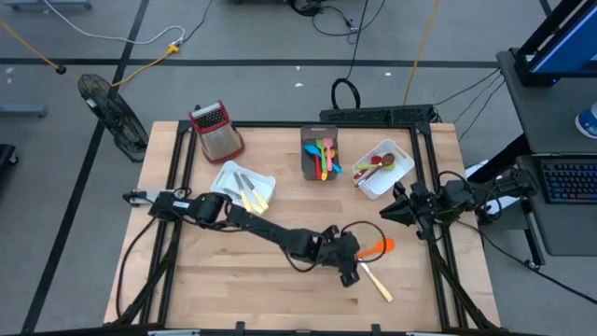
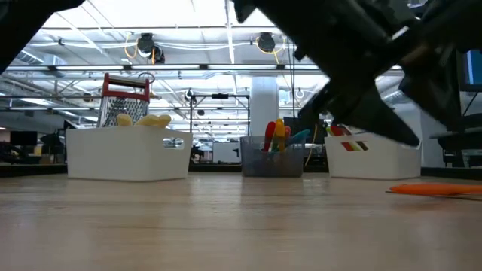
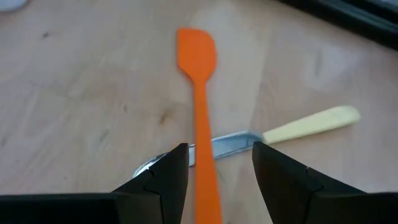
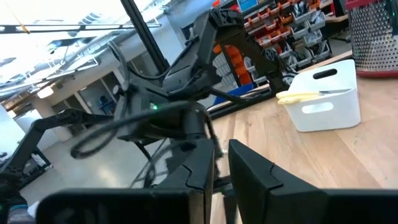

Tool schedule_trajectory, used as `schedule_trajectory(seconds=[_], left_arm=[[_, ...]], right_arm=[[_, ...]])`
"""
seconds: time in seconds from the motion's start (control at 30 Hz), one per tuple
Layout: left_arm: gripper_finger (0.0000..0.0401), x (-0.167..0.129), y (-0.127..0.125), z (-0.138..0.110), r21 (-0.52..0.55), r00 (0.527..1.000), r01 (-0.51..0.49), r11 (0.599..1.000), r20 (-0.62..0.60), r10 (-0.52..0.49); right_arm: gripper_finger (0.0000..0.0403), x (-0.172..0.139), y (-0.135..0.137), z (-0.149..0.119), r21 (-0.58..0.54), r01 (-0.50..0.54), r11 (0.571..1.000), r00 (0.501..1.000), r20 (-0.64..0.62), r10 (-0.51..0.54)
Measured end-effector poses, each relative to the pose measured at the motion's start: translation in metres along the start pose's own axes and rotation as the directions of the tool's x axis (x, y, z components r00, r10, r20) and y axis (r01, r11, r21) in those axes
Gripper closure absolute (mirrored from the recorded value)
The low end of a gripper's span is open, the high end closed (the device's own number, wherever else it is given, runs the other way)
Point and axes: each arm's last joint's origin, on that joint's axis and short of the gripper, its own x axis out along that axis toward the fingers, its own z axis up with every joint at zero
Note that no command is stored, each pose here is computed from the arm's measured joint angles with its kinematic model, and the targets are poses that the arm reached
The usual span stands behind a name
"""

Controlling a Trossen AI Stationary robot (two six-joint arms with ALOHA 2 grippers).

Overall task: Pick & Place Kitchen Items
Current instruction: Put the orange spatula into the black bin

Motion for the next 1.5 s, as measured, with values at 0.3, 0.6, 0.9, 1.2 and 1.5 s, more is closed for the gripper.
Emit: schedule_trajectory(seconds=[0.3,0.6,0.9,1.2,1.5], left_arm=[[0.0219,-0.001,-0.006,-0.010,0.048,0.999,0.029,0.998,-0.033,-0.027],[0.0219,0.016,-0.003,-0.027,0.072,0.996,0.038,0.997,-0.084,-0.032],[0.0219,0.019,0.000,-0.032,0.062,0.993,0.025,0.998,-0.116,-0.018],[0.0219,0.023,0.004,-0.036,0.087,0.993,-0.008,0.996,-0.120,0.019],[0.0219,0.028,0.005,-0.041,0.102,0.993,-0.033,0.994,-0.113,0.045]], right_arm=[[0.0360,0.000,-0.001,-0.002,-0.021,0.009,1.000,1.000,-0.019,-0.010],[0.0360,0.000,-0.002,-0.004,-0.028,0.026,0.999,0.999,-0.045,-0.027],[0.0360,0.000,-0.003,-0.005,-0.019,0.028,0.999,0.999,-0.046,-0.029],[0.0360,0.000,-0.003,-0.005,-0.001,0.028,1.000,0.999,-0.045,-0.028],[0.0360,0.000,-0.003,-0.005,0.000,0.028,1.000,0.999,-0.044,-0.028]])
